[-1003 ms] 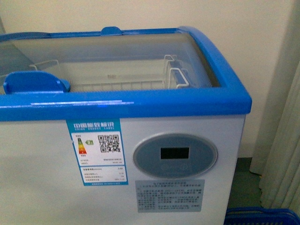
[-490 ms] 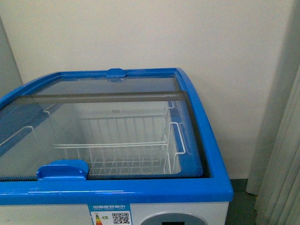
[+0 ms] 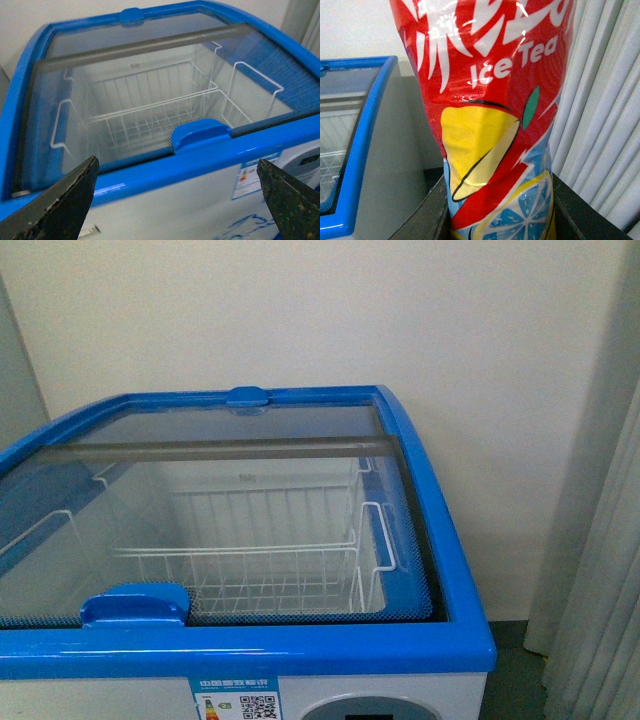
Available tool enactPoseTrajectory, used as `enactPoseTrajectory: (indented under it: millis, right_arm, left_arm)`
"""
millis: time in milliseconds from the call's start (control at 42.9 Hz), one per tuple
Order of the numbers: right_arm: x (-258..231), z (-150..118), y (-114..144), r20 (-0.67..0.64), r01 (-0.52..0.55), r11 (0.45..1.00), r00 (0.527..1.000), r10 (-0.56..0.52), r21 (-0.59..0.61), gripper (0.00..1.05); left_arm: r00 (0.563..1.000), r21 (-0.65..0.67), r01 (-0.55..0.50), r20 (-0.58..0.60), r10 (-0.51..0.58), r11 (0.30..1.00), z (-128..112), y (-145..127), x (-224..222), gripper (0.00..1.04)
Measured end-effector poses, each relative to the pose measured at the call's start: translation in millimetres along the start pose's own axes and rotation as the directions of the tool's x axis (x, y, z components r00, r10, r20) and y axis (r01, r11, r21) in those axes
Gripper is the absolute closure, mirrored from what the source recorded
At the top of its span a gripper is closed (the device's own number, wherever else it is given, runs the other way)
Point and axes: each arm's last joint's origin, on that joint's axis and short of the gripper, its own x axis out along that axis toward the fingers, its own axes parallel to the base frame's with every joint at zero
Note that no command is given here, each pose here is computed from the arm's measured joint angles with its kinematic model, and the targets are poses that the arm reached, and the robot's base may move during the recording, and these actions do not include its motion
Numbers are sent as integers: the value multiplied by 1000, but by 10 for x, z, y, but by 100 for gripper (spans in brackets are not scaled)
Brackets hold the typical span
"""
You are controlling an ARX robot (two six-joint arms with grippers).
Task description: Put drink in fridge
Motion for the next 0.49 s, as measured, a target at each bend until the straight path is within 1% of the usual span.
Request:
enactPoseTrajectory:
  millis: [47,93,140,187,350,490]
  right_arm:
    - [0,0,0,0,-1,1000,1000,1,0,68]
    - [1,0,0,0,-1,1000,1000,1,0,68]
    - [1,0,0,0,-1,1000,1000,1,0,68]
    - [0,0,0,0,0,1000,1000,0,0,68]
    - [1,0,0,0,0,1000,1000,0,0,68]
    - [0,0,0,0,-1,1000,1000,1,0,68]
  left_arm:
    - [999,103,49,-11,-49,993,-19,97,133,8]
    - [992,188,123,-34,-119,974,-60,148,229,8]
    - [978,271,207,-70,-196,940,-121,193,329,8]
    - [970,344,242,-81,-228,907,-143,237,415,8]
    - [948,473,312,-97,-303,824,-105,303,648,8]
    - [926,534,367,-127,-356,762,-51,331,891,8]
